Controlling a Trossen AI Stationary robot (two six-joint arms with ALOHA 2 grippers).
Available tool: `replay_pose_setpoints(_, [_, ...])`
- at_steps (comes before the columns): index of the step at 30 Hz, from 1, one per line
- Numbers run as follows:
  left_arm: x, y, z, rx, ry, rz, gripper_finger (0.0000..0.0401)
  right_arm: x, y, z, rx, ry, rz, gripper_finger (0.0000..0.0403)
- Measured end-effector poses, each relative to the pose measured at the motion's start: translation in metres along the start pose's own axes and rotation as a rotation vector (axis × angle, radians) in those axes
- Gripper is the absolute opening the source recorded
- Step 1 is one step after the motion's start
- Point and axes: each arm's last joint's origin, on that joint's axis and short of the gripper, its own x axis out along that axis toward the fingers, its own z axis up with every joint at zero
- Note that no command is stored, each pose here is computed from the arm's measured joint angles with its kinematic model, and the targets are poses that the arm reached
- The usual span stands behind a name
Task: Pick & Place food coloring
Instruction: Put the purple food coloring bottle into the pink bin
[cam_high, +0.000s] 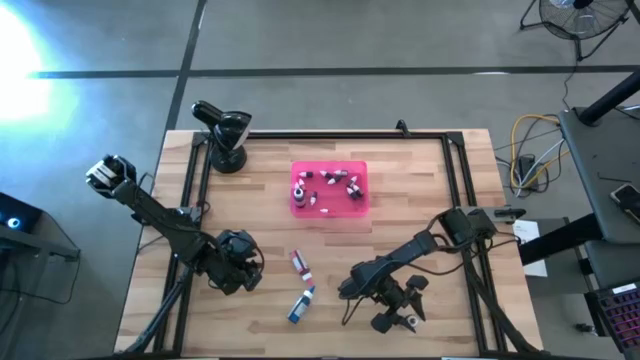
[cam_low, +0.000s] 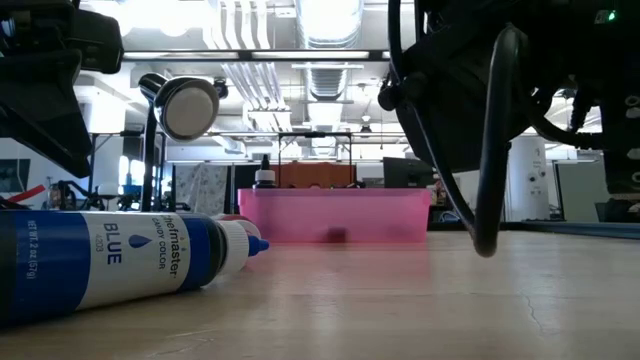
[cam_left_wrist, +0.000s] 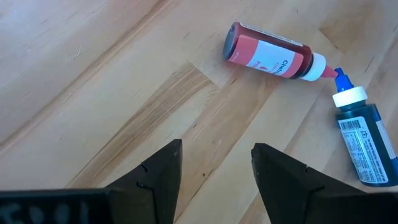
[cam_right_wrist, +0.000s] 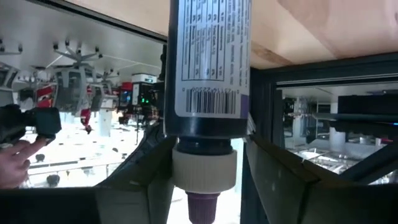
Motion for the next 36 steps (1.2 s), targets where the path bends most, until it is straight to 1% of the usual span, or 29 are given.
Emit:
replay_pose_setpoints(5, [0.000, 0.000, 0.000, 0.000, 0.000, 0.000, 0.0170, -0.002, -0.001, -0.003, -0.016, -0.033, -0.021, 0.0208])
replay_pose_setpoints(10, [0.000, 0.000, 0.000, 0.000, 0.000, -0.001, 0.0170, -0.008, -0.002, -0.017, -0.032, -0.144, -0.074, 0.0222])
replay_pose_setpoints(14, [0.000, 0.000, 0.000, 0.000, -0.001, -0.001, 0.0170, -0.014, 0.001, -0.029, -0.064, -0.209, -0.036, 0.0231])
replay_pose_setpoints(17, [0.000, 0.000, 0.000, 0.000, -0.003, -0.003, 0.0170, -0.018, 0.007, -0.035, -0.092, -0.265, 0.023, 0.0238])
replay_pose_setpoints(21, [0.000, 0.000, 0.000, -0.001, -0.005, -0.004, 0.0170, -0.027, 0.014, -0.048, -0.115, -0.402, 0.084, 0.0250])
replay_pose_setpoints(25, [0.000, -0.001, 0.000, -0.003, -0.006, -0.009, 0.0170, -0.031, 0.009, -0.073, -0.045, -0.605, 0.085, 0.0258])
replay_pose_setpoints(29, [0.000, -0.001, 0.000, -0.003, -0.006, -0.009, 0.0170, -0.026, 0.004, -0.096, 0.029, -0.795, 0.092, 0.0259])
replay_pose_setpoints(31, [0.000, -0.001, 0.000, -0.004, -0.006, -0.009, 0.0170, -0.020, 0.003, -0.106, 0.057, -0.859, 0.100, 0.0259])
replay_pose_setpoints(34, [0.000, -0.001, 0.000, -0.004, -0.006, -0.009, 0.0170, -0.004, 0.004, -0.115, 0.061, -0.868, 0.095, 0.0259])
replay_pose_setpoints(36, [0.000, -0.001, 0.000, -0.002, -0.006, -0.010, 0.0170, 0.009, 0.008, -0.120, 0.020, -0.860, 0.093, 0.0259])
